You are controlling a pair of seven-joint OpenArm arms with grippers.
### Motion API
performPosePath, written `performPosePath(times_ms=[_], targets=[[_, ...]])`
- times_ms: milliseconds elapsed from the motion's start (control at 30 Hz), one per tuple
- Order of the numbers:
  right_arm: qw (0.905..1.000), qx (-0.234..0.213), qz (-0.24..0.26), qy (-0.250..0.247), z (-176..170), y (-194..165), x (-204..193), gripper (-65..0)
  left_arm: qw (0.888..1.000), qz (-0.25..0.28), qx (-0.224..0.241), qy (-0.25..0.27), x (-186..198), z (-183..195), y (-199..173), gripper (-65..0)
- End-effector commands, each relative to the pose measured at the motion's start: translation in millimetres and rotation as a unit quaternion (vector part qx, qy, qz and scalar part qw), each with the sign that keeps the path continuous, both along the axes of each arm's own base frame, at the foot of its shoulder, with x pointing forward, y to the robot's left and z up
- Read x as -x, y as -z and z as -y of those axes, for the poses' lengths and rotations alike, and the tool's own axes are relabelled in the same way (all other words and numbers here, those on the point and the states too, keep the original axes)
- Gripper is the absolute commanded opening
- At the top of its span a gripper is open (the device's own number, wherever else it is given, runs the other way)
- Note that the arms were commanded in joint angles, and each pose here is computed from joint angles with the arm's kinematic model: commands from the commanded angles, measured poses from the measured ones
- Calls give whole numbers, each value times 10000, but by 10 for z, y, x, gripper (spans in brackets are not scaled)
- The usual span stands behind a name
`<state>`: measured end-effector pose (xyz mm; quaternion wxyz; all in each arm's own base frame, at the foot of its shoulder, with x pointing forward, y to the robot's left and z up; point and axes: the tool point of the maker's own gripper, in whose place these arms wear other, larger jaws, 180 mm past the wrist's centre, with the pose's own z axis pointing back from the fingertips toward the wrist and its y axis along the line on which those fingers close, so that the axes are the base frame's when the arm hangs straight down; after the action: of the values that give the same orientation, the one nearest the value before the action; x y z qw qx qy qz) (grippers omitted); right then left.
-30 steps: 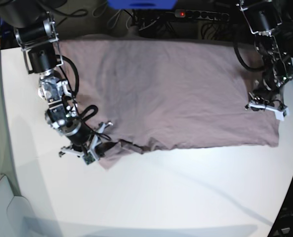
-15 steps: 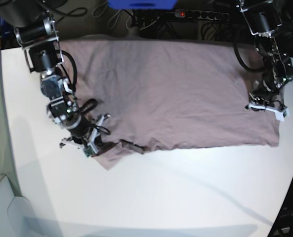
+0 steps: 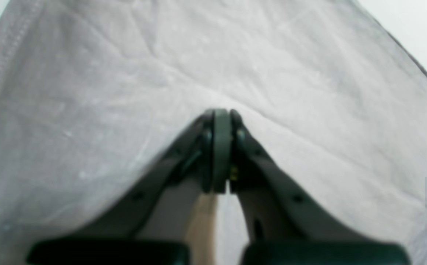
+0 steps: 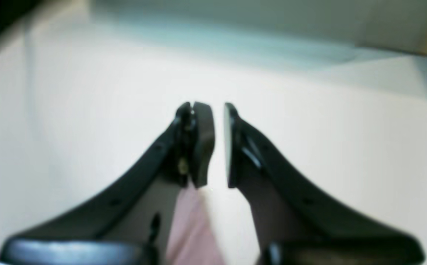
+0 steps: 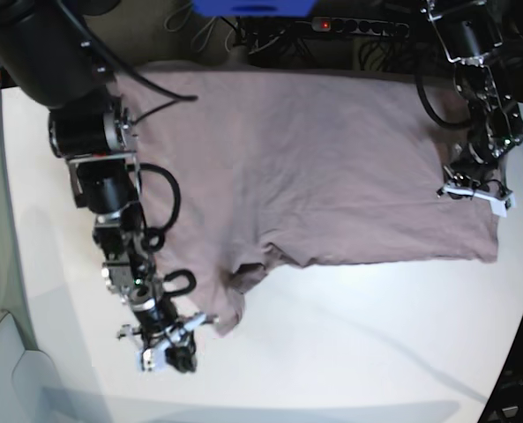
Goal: Layout the t-shirt on the table in an organized manner, then fold the t-shirt properly
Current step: 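Grasp the shirt edges with both grippers and pull them apart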
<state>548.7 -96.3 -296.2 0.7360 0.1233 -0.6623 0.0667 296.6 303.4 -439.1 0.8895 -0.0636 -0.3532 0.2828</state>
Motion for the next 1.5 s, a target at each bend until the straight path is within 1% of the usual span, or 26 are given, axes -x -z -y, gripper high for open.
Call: performPosePath(times_ms=[0, 67, 133, 200, 267, 433, 567, 700, 767, 800, 867, 933, 1000, 1067, 1133, 1233, 1300, 1400, 1467], targets=[[9992, -153, 351, 144, 92, -360, -163, -577, 9990, -440, -20, -8, 158, -12, 129, -649], [9993, -204, 173, 274, 190, -358, -204, -577, 9990, -439, -19, -16, 160, -16, 128, -649], [9993, -25, 108, 343, 340, -333, -202, -577, 9990, -445, -16, -14, 161, -15, 129, -649], [9993, 150, 39, 352, 410, -254, -168, -578, 9990, -448, -16, 1, 159, -6, 132, -649], [9989, 290, -181, 319, 433, -30, -58, -579, 9990, -448, -16, 1, 159, -6, 132, -649], [9957, 602, -551, 447, 747, 421, 282, -580, 9992, -404, -55, -31, 138, -55, 101, -649], [9919, 903, -768, 454, 922, 642, 598, -580, 9995, -326, -52, -14, 97, -47, 47, -649], [9882, 1205, -913, 237, 831, 617, 888, -580, 9997, 43, -240, 62, -52, -59, -222, -649], [9868, 1286, -972, -182, 636, 567, 1044, -580, 9989, 298, -347, 94, -167, -61, -409, -649], [9850, 1358, -992, -389, 550, 528, 1118, -580, 9983, 417, -385, 108, -220, -57, -498, -649], [9782, 1572, -1152, -723, 413, 516, 1290, -581, 9973, 569, -439, 159, -286, -37, -644, -649], [9693, 1765, -1338, -1072, 203, 492, 1476, -581, 9964, 659, -487, 238, -317, -10, -771, -649], [9585, 1982, -1538, -1355, 95, 511, 1659, -581, 9959, 734, -509, 166, -302, -60, -853, -649], [9480, 2163, -1750, -1546, 52, 570, 1812, -581, 9965, 682, -469, 80, -257, -113, -858, -649], [9389, 2264, -1967, -1691, 42, 676, 1939, -581, 9978, 521, -400, -16, -184, -174, -775, -649], [9316, 2252, -2233, -1776, 64, 863, 2078, -581, 9988, 238, -317, -279, -10, -337, -575, -649], [9289, 2231, -2370, -1769, 104, 955, 2111, -581, 9987, 64, -211, -459, 102, -423, -438, -649], [9196, 2313, -2647, -1755, 260, 1132, 2178, -581, 9975, -94, -192, -679, 214, -608, -358, -649], [9217, 2228, -2663, -1731, 303, 1185, 2115, -581, 9971, -226, -131, -714, 245, -642, -271, -649]])
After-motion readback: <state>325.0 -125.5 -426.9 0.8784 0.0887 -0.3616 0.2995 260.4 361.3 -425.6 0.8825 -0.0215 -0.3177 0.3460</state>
